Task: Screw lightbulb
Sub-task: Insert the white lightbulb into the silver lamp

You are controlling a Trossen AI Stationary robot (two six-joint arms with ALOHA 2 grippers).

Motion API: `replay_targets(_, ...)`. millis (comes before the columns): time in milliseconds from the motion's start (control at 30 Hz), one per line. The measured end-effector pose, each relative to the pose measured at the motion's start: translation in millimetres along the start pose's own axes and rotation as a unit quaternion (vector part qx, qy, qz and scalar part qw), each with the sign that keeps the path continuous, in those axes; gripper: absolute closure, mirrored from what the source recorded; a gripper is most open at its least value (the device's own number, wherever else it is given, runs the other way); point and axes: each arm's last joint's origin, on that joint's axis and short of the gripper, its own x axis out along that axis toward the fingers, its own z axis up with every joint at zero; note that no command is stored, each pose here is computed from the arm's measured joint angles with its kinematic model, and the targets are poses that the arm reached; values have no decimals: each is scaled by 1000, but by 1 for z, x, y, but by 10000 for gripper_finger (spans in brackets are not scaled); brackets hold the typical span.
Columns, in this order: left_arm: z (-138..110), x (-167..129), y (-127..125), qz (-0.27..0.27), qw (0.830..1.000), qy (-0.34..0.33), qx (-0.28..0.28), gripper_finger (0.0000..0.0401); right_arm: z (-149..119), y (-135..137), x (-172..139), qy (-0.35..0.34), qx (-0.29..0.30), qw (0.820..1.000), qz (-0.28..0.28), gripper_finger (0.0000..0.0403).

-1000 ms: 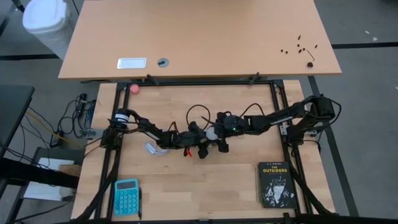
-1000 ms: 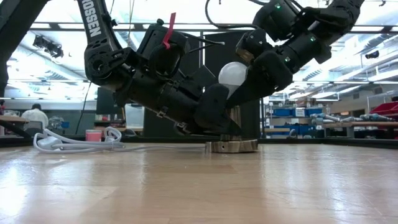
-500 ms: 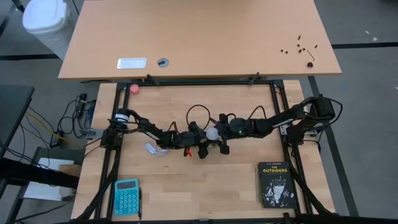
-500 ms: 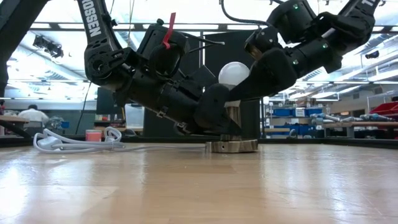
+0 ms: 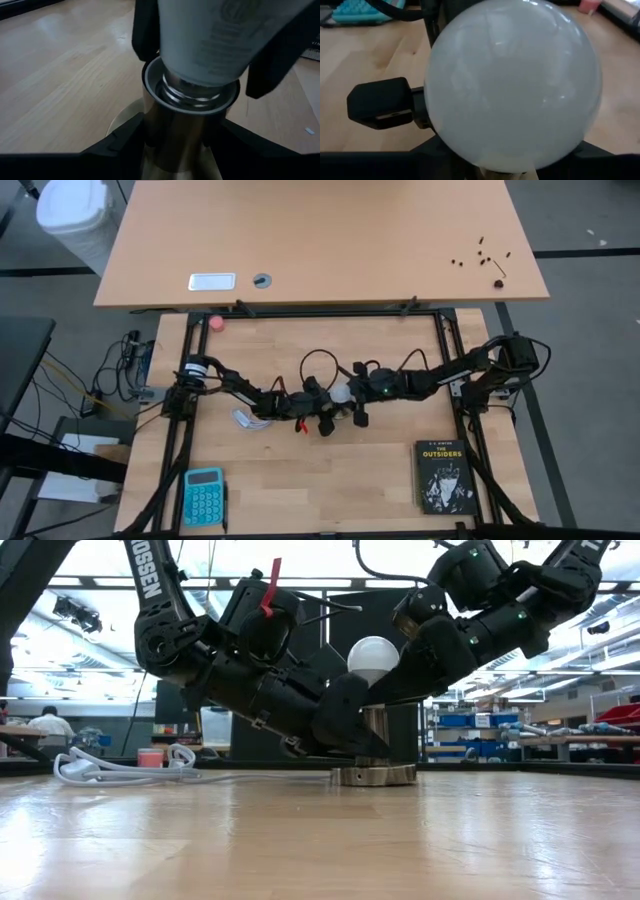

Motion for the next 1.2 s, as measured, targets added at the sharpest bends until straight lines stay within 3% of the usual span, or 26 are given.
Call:
replay_targets(667, -1, 0, 0, -1, 1000, 3, 1, 194, 3, -25, 2, 42, 16, 996, 82, 231)
replay_targets(867, -1, 0, 0, 2, 1000, 2, 1, 194, 3, -24, 2, 45, 34, 996, 72, 232)
replay_targets(1200, -1, 0, 0, 10, 1000, 0, -10, 194, 2, -5, 3, 49, 78, 996, 8, 232)
